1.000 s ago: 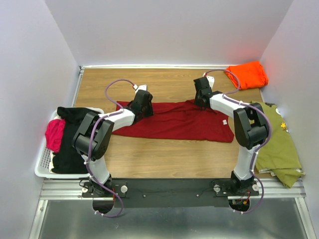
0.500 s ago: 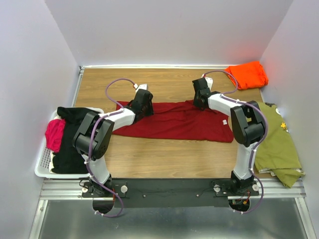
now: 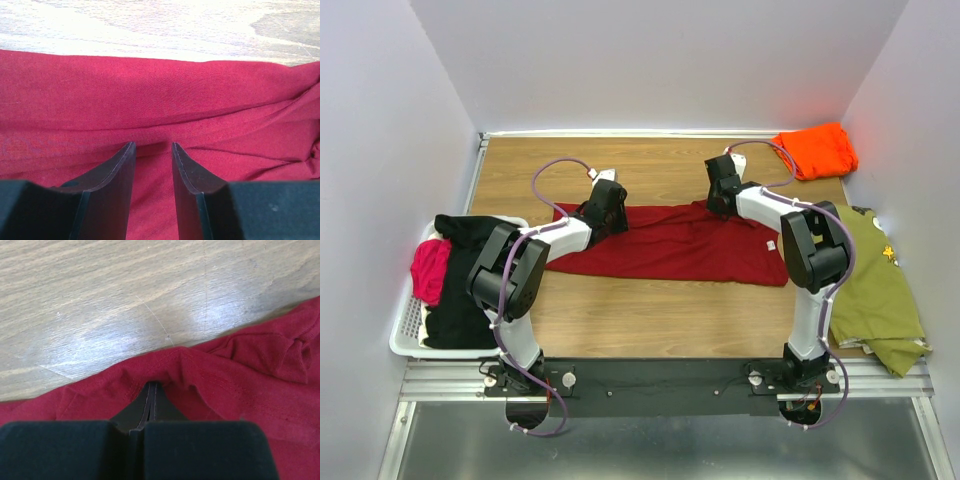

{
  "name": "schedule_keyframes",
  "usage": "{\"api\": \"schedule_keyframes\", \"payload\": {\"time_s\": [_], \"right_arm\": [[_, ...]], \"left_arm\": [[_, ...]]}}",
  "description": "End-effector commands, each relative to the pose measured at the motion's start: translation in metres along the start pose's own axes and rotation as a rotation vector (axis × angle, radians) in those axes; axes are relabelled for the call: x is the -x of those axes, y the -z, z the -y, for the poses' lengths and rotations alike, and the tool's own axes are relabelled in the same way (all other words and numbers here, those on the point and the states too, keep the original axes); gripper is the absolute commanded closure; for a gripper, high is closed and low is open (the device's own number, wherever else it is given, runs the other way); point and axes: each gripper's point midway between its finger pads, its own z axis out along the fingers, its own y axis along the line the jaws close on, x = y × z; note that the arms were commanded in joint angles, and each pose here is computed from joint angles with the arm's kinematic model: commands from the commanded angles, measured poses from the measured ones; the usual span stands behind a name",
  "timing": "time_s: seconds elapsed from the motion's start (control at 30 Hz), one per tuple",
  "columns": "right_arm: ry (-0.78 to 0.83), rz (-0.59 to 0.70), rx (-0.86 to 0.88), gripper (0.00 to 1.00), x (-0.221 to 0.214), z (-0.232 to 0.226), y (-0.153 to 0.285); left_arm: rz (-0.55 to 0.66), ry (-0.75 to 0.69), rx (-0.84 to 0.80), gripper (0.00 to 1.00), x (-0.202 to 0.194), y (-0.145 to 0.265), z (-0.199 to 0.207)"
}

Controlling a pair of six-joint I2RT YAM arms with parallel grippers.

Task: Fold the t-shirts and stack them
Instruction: Fold the other side of the tshirt into a rectangle

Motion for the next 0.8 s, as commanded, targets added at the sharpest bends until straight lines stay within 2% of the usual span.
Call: {"api": "schedule_keyframes", "payload": {"time_s": [0.0, 0.33, 0.77], "right_arm": [[-0.031, 0.066, 0.019, 0.99, 0.024, -0.005, 0.02], [-0.072, 0.119, 0.064, 0.99, 0.037, 0.004, 0.066], [-0.138, 0.017, 0.155, 0.99, -0.028, 0.02, 0.109]], "left_arm": [[0.015, -0.018, 0.014, 0.57, 0.005, -0.001, 0.001], [0.015, -0.013, 0.01, 0.57, 0.005, -0.002, 0.002], [0.02, -0.011, 0.008, 0.57, 0.007, -0.003, 0.004]]}}
